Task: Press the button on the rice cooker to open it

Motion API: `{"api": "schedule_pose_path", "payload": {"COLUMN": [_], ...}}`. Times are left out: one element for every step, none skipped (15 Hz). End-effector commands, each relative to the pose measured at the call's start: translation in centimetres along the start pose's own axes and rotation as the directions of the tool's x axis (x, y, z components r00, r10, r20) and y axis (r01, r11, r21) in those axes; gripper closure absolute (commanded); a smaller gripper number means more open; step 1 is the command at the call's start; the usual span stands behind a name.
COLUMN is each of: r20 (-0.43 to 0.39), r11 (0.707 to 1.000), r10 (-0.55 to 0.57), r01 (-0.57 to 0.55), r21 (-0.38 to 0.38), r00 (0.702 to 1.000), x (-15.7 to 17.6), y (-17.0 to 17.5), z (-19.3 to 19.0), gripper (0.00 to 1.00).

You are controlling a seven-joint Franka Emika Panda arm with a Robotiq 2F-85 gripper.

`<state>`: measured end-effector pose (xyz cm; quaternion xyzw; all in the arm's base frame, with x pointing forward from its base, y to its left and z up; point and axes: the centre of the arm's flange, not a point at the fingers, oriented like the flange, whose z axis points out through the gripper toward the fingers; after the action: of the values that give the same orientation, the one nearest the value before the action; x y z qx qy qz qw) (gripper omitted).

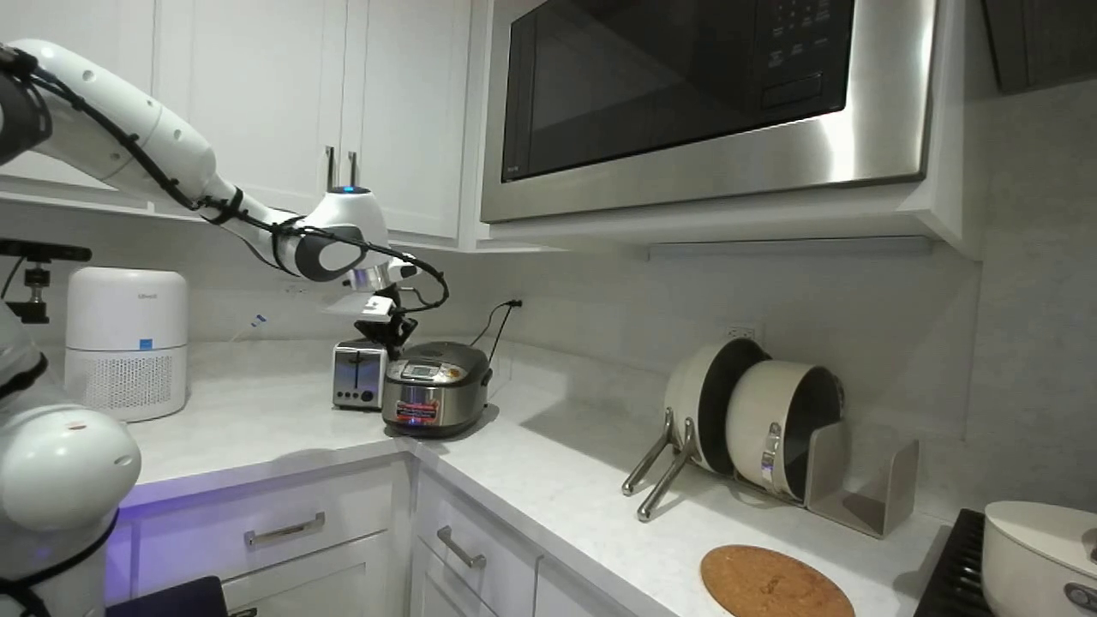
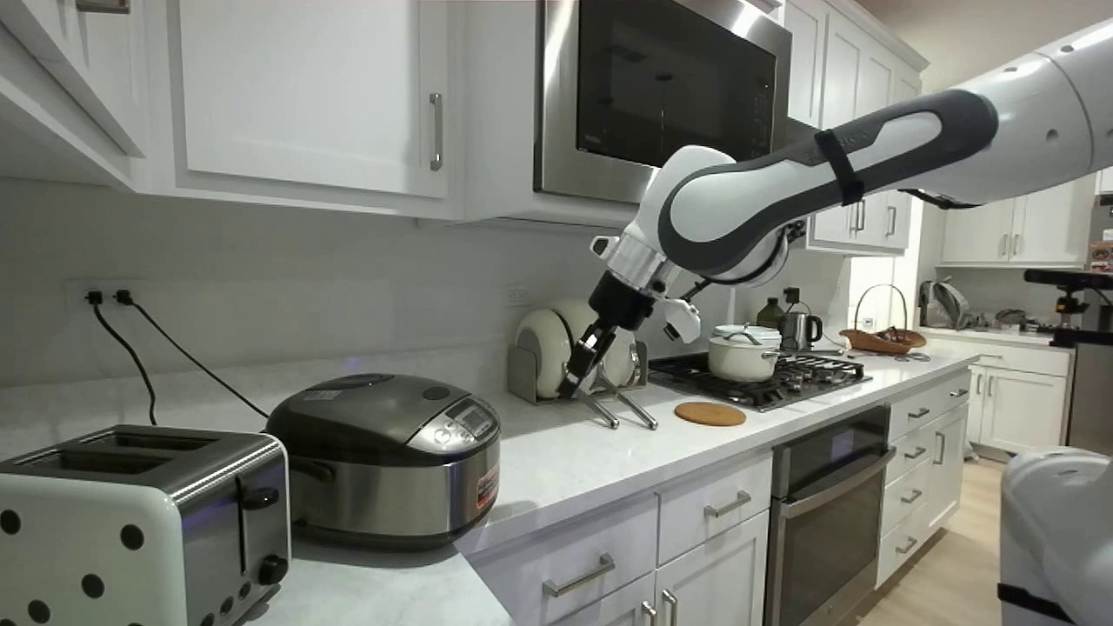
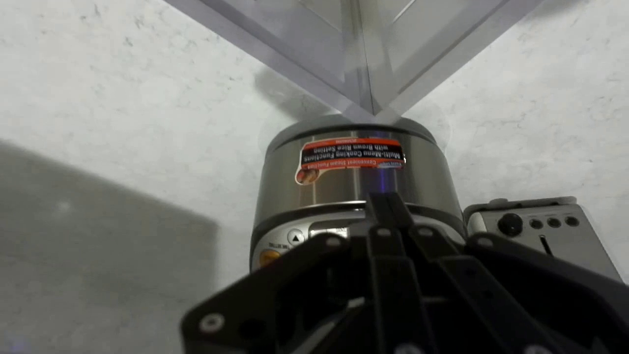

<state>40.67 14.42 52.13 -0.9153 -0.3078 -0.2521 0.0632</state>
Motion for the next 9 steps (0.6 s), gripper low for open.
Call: {"api": "schedule_pose_path", "payload": {"r20": [-0.067,-0.076,-0.083,-0.092,-0.099,-0.105,-0.111,-0.116,-0.120], "r11": [0.999,0.999,0.998,0.997,0.996,0.995,0.994,0.993,0.992], "r10": [-0.044,-0.053,-0.064,-0.075,-0.085,-0.097,-0.108,-0.118,-0.125], "r01": [0.045,0.054,0.065,0.076,0.086,0.098,0.108,0.118,0.126], "r21": [0.006,0.006,0.006,0.004,0.004,0.002,0.000,-0.002,-0.004], "r00": [0.997,0.996,0.994,0.993,0.991,0.990,0.988,0.986,0.985], "x": [0.6,1.0,1.3,1.6,1.9,2.2,2.5,2.8,3.0], "y": [-1.7,-2.1,-2.5,-2.9,-3.4,-3.8,-4.3,-4.7,-5.1], "z": [0.1,0.2,0.2,0.4,0.5,0.6,0.8,1.0,1.3], "gripper": [1.00,1.00,1.00,1.00,1.00,1.00,1.00,1.00,1.00]}}
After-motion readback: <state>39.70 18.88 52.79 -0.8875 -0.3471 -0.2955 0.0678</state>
